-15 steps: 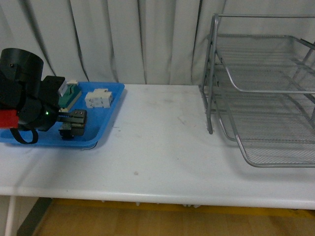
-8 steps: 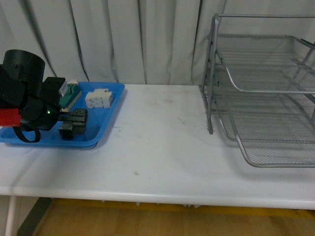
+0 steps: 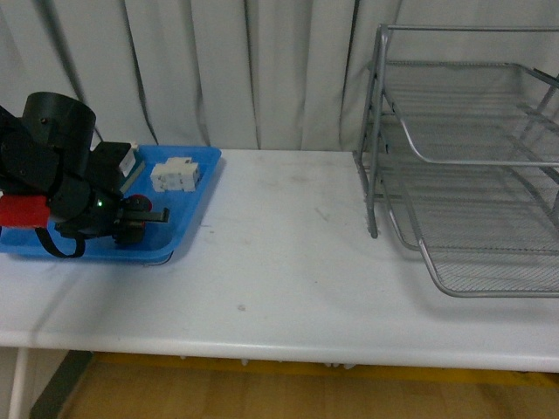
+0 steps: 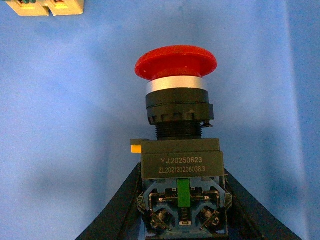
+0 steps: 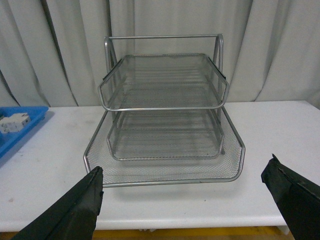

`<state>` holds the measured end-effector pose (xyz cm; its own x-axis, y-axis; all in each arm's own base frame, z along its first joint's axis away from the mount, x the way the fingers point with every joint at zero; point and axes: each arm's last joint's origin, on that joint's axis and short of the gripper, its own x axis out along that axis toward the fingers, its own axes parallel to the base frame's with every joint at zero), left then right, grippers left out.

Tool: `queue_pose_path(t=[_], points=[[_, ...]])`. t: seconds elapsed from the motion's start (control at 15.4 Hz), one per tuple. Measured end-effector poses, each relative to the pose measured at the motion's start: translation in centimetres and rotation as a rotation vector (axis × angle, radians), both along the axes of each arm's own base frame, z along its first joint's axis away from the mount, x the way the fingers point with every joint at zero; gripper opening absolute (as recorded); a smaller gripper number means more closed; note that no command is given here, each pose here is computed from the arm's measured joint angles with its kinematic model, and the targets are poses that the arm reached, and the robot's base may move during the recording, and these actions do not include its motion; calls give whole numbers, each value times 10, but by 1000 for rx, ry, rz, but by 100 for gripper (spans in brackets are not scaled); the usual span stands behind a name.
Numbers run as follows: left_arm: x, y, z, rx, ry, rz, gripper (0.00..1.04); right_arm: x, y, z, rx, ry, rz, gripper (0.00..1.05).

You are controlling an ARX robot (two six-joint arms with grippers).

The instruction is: Place button on rack with both arms

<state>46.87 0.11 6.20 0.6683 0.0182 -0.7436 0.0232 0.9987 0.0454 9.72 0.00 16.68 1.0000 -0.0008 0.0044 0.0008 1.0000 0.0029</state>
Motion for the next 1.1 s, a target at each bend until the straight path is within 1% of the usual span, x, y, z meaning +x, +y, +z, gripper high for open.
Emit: queue_pose_path(t=[0.19, 0.32, 0.39, 0.52, 0.65, 0.78, 0.84, 0.97, 1.1], points=[[-15, -1, 25, -47, -63, -21, 37, 0, 0, 0, 0, 0, 0, 98], [-43, -3, 73, -84, -192, -59, 37, 0, 0, 0, 0, 0, 0, 98], [-60, -4, 89, -100, -241, -80, 37, 0, 0, 0, 0, 0, 0, 98], [-98, -2, 109, -108, -298, -99, 37, 0, 0, 0, 0, 0, 0, 98], [-153, 4, 115, -108, -305, -101, 37, 0, 0, 0, 0, 0, 0, 98], [-232, 25, 107, -105, -292, -43, 37, 0, 0, 0, 0, 0, 0, 98], [-258, 38, 100, -104, -298, 0, 37, 0, 0, 0, 0, 0, 0, 98], [-266, 46, 96, -112, -298, 23, 37, 0, 0, 0, 0, 0, 0, 98], [-263, 40, 97, -120, -309, -7, 37, 0, 0, 0, 0, 0, 0, 98]])
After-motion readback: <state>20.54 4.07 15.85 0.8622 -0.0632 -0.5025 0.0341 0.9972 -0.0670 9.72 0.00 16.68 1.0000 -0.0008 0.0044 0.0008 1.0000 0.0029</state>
